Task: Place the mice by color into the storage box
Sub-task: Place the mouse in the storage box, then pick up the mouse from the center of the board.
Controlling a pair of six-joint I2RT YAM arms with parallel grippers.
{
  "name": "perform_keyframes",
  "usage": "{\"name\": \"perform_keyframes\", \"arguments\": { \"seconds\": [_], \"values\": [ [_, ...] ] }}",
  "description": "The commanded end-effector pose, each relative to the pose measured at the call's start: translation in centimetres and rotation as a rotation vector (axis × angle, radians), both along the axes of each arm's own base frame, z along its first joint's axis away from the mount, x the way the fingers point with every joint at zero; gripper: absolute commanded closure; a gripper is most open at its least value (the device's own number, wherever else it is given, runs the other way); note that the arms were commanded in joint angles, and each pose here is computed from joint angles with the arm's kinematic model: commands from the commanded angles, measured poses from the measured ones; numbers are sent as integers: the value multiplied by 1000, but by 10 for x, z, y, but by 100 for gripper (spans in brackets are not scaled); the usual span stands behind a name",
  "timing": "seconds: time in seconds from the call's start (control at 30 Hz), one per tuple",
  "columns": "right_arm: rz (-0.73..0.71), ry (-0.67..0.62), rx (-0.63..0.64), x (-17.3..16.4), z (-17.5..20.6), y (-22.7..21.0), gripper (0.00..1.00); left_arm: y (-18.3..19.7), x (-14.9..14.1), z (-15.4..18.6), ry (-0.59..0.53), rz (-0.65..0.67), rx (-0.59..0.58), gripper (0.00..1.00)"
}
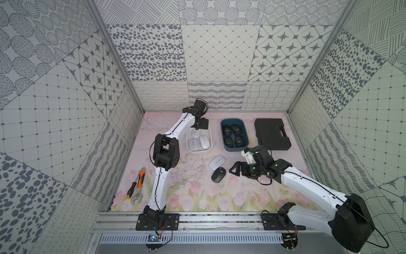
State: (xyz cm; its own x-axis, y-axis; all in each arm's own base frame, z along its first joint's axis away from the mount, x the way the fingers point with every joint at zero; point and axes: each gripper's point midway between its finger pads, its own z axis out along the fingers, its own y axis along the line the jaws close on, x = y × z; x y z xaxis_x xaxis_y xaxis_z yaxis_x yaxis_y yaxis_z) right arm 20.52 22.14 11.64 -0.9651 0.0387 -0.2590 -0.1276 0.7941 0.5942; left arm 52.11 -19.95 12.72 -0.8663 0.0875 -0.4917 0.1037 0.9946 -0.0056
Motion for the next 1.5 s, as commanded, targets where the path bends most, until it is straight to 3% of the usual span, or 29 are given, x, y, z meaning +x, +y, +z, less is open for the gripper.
{"name": "perform_keyframes", "arguments": {
  "seconds": [0.0,0.13,0.3,0.53,0.7,0.8,0.97,1.17,1.47],
  "values": [
    [-18,-25,-2,3,12,12,1,-8,-8,55,-111,39,-84,1],
    [-69,12,-52,-5,9,28,1,-16,-37,97,-177,19,-207,1],
    [-120,79,-154,-17,-12,52,1,-13,-100,129,-235,-34,-345,1],
    [-190,57,-255,-12,-25,66,1,7,-203,104,-164,-85,-361,1],
    [-122,-18,-316,8,-22,69,3,28,-250,89,-134,-55,-392,6],
    [-31,-65,-212,20,-12,93,19,37,-269,82,-112,-31,-412,19],
    [75,-52,-213,28,-17,119,48,46,-292,66,-74,2,-437,49],
    [61,-21,-234,41,-41,121,83,52,-311,54,-33,25,-461,53],
    [29,-29,-243,60,-52,108,88,54,-317,54,-25,21,-459,53]
  ]
}}
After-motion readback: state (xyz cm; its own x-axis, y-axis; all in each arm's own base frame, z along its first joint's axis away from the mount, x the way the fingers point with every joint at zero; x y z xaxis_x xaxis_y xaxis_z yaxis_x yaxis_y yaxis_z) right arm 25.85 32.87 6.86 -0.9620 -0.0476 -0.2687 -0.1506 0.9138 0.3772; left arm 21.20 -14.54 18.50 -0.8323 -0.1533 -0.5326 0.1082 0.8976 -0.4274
